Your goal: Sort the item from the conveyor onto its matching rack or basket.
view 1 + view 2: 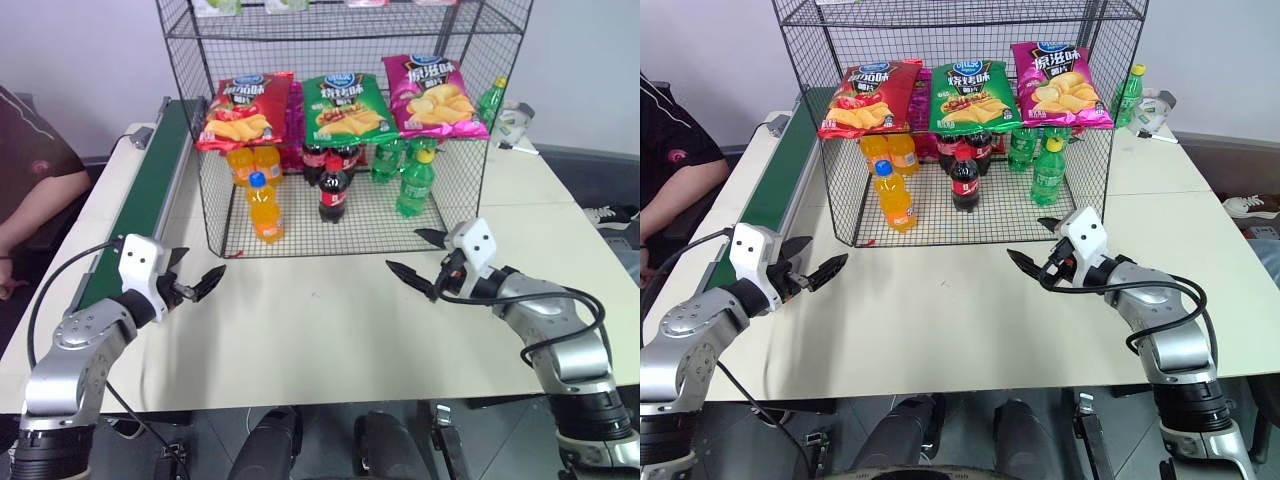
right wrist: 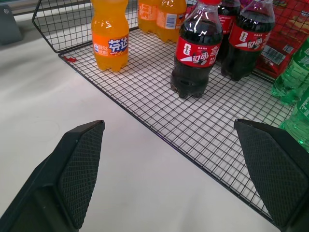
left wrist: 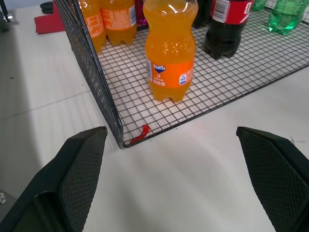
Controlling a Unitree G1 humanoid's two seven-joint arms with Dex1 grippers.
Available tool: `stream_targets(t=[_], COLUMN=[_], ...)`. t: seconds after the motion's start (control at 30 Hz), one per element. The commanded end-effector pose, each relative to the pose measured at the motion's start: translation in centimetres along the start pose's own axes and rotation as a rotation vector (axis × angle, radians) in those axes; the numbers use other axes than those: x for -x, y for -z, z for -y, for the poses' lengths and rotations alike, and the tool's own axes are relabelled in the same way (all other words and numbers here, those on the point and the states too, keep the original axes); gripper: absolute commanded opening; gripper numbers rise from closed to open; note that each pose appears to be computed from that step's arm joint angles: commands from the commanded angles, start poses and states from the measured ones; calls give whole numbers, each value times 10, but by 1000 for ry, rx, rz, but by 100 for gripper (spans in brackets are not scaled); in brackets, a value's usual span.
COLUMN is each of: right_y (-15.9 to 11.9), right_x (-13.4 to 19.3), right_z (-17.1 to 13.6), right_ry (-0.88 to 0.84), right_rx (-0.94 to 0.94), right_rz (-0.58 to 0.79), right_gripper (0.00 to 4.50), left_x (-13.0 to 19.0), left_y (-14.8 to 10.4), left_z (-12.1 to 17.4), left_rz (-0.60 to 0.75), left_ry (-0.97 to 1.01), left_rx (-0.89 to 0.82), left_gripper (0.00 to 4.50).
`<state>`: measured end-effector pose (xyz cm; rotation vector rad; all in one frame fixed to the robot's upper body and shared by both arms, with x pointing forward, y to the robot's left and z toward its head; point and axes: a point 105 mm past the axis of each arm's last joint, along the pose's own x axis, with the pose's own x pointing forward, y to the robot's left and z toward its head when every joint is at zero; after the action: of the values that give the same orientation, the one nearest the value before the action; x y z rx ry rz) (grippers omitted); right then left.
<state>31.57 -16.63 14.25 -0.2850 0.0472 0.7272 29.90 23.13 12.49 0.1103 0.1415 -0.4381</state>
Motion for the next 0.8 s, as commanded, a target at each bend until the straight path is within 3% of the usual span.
stream_targets(t=[0.03,0.8], right_y=[-11,-11], right_x=[1,0], right_z=[0,-6], right_ry=[5,-14], right_rx=[32,28], right_rz=[42,42], right_gripper=[450,450], left_x=[5,13], left_y=[-15,-10], left_z=[1,2], left_rz=[52,35], left_ry=[3,-30], left_rx=[-39,-46], left_gripper=[449,449])
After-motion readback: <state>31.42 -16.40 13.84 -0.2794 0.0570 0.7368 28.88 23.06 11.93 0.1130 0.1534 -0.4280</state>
